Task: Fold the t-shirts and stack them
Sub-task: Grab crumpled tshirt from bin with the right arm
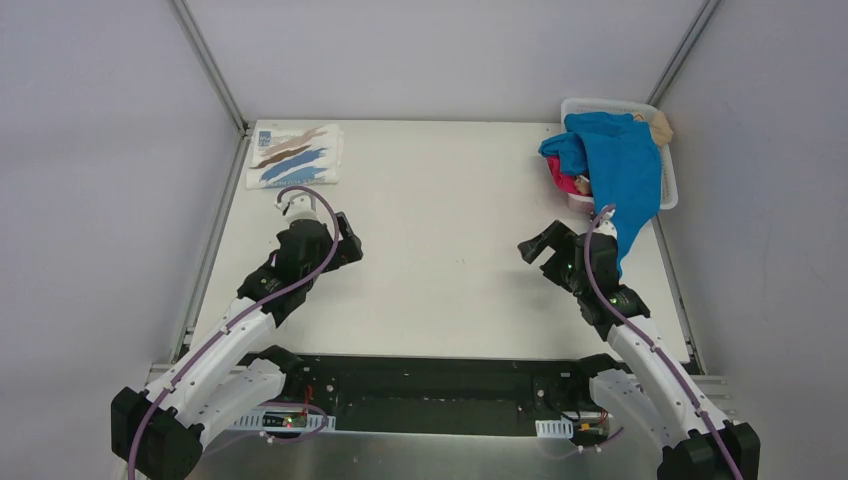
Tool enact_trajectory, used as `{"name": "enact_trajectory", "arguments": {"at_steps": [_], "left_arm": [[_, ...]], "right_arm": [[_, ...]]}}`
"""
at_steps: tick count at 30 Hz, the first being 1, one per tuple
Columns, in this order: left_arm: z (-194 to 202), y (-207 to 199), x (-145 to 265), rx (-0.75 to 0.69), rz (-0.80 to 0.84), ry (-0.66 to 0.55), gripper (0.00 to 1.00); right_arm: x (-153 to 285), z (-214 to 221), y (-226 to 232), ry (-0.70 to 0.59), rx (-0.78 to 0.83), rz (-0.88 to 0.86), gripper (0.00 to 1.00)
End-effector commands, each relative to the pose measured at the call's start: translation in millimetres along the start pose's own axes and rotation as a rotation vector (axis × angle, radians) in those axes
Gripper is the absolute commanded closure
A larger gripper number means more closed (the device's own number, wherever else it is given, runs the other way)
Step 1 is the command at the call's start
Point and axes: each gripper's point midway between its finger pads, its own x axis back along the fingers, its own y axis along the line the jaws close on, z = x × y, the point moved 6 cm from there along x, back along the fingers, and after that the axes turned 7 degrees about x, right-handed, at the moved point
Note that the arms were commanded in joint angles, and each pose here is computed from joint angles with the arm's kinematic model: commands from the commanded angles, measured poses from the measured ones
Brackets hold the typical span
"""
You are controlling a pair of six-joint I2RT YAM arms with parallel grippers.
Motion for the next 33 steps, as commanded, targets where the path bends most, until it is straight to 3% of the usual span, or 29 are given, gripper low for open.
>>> {"name": "enact_trajectory", "arguments": {"at_steps": [1,9,13,19,24,30,33], "left_arm": [[-8.1,-6.1,1.4,-0.014,0.027,-0.035,0.01],[-9.4,-6.4,0.9,-0.014,0.028,-0.043,0.01],[-10.1,-5.9,0.8,-0.011,0.023,-0.051,0.01],[-8.7,-5.0,0.2,-0.007,0.022,-0.049,0.01],[-8.2,-5.1,-0.5,-0.005,0.022,-0.051,0.01],[-7.3,-5.8,-1.7,0.001,0.026,-0.047,0.01],[-6.5,-5.1,-2.6,0.006,0.021,-0.047,0.01]], "right_arm": [[0.5,-13.5,5.3,-0.06,0.008,-0.01,0.01],[-4.3,-67.7,8.3,-0.162,0.04,0.222,0.01],[-11.8,-118.9,13.8,-0.206,0.083,0.363,0.01],[-37.7,-193.1,-15.4,-0.217,0.076,0.569,0.01],[-79.4,-238.5,-50.6,-0.143,0.001,0.552,0.01],[-122.2,-272.4,-62.1,-0.097,0.01,0.469,0.01],[-138.0,-276.5,-66.1,-0.093,0.002,0.454,0.07]]}}
